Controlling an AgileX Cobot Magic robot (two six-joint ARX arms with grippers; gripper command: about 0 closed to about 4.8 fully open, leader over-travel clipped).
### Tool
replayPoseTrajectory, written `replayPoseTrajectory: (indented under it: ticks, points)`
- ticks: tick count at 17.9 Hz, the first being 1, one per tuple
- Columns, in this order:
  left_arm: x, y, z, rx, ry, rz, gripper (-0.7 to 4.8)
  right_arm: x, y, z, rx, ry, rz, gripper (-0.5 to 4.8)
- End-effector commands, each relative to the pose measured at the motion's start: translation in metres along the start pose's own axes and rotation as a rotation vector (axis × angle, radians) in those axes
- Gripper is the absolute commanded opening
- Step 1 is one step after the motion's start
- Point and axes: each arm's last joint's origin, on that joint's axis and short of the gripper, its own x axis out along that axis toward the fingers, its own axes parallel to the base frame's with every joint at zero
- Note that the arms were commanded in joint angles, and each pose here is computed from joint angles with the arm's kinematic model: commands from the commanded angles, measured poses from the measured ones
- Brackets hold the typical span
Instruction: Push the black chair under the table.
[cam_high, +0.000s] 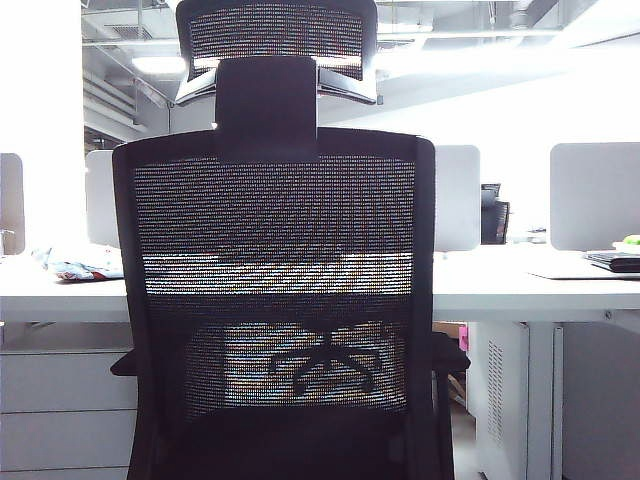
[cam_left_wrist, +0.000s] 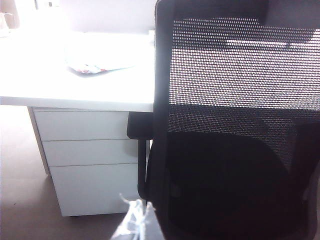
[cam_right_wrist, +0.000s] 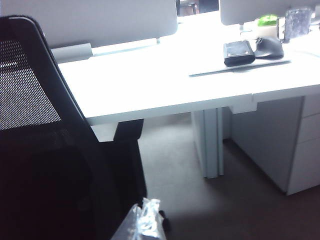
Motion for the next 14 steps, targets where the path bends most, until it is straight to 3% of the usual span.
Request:
replayPoseTrajectory:
  ticks: [1, 14]
  points:
    - [0.0000, 0.0000, 0.0007, 0.003, -0.008, 0.000, -0.05, 0.0000, 0.0004, 0.0023, -0.036, -0.026, 0.006, -0.05]
    - [0.0001, 0.0000, 0.0007, 0.003, -0.008, 0.000, -0.05, 0.0000, 0.0007, 0.0022, -0.035, -0.023, 0.008, -0.05]
